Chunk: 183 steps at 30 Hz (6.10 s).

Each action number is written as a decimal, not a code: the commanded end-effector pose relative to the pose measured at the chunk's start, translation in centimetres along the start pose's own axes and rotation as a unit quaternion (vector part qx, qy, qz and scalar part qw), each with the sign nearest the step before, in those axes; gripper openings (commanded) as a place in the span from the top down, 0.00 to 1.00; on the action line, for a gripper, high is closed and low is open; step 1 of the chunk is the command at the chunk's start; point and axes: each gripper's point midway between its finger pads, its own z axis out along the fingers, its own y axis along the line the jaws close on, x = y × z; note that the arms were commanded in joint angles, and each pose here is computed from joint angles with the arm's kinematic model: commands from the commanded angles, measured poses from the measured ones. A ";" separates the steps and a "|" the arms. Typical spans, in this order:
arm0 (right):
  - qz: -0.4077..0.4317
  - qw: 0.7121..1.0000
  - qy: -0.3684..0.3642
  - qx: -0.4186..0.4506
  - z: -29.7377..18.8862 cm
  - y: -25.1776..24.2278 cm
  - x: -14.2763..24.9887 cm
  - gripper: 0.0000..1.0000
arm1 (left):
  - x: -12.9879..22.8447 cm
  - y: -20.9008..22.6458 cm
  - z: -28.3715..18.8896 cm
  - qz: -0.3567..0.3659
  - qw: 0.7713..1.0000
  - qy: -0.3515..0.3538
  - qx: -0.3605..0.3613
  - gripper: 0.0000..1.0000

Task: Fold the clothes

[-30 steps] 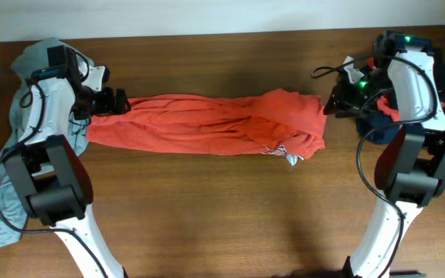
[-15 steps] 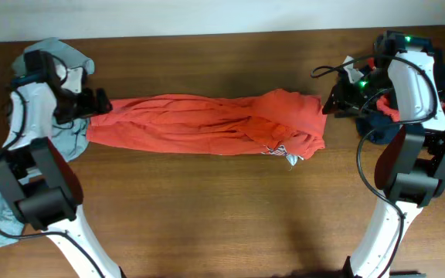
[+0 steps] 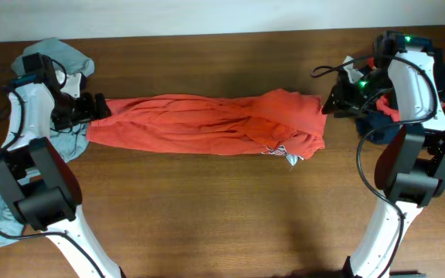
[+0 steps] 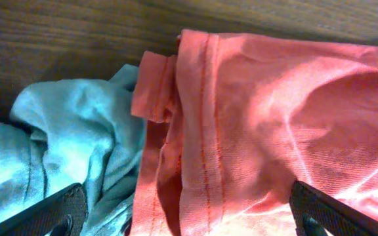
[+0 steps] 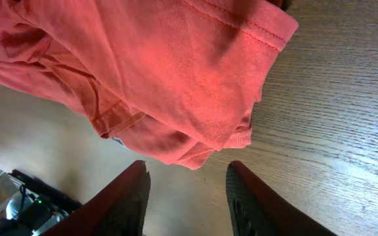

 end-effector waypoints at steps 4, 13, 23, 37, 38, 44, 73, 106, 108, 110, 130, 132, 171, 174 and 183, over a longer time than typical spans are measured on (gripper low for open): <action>-0.010 1.000 -0.005 -0.009 -0.3 0.7 -0.2 0.57 | 1.5 1.4 0.4 -0.006 1.000 0.007 -0.013 0.01; -0.009 1.000 -0.003 -0.009 -0.3 0.7 -0.1 0.57 | 1.6 2.2 2.5 -0.034 0.999 -0.015 -0.018 0.01; -0.007 1.000 0.002 -0.004 -0.3 0.6 0.2 0.53 | 1.3 6.8 1.4 -0.099 0.993 -0.045 -0.034 0.01; -0.006 1.000 0.004 -0.004 -0.3 0.6 0.3 0.53 | 1.2 9.9 0.6 -0.111 0.990 -0.063 -0.062 0.01; -0.006 1.000 0.005 -0.001 -0.3 0.5 0.3 0.53 | 1.3 10.3 0.5 -0.115 0.989 -0.065 -0.063 0.01; -0.006 1.000 0.005 0.001 -0.3 0.4 0.3 0.53 | 2.3 13.3 -0.4 -0.148 0.984 -0.070 -0.072 0.01; -0.002 1.000 0.018 0.000 -0.3 0.5 1.0 0.52 | -4.9 3.6 -4.4 -0.032 0.991 -0.126 0.036 0.01; 0.001 1.000 0.024 -0.001 -0.3 0.5 1.3 0.52 | -0.5 -2.3 2.2 0.012 0.993 -0.054 0.104 0.15; 0.002 1.000 0.024 -0.001 -0.3 0.5 1.3 0.52 | -0.8 -2.1 2.3 0.013 0.993 -0.060 0.098 0.15; 0.002 1.000 0.024 -0.001 -0.3 0.5 1.3 0.52 | -1.0 -1.8 2.3 0.014 0.994 -0.063 0.089 0.15; 0.004 1.000 0.028 -0.002 -0.3 0.6 1.5 0.52 | 0.3 -2.6 7.1 0.021 0.996 -0.024 0.087 0.15; 0.004 1.000 0.028 -0.002 -0.3 0.6 1.5 0.52 | 0.8 -3.7 7.2 0.024 0.995 -0.013 0.101 0.18; -0.002 1.000 0.024 -0.001 -0.3 0.5 1.3 0.52 | -4.2 -11.0 -0.8 0.087 0.995 -0.014 0.048 0.99; -0.003 1.000 0.025 0.007 -0.3 0.3 1.3 0.52 | -4.0 -14.6 -0.3 0.122 0.991 -0.014 0.056 0.99; -0.003 1.000 0.026 0.014 -0.3 0.0 1.4 0.52 | -2.5 -21.7 1.9 0.194 0.979 -0.005 0.064 0.99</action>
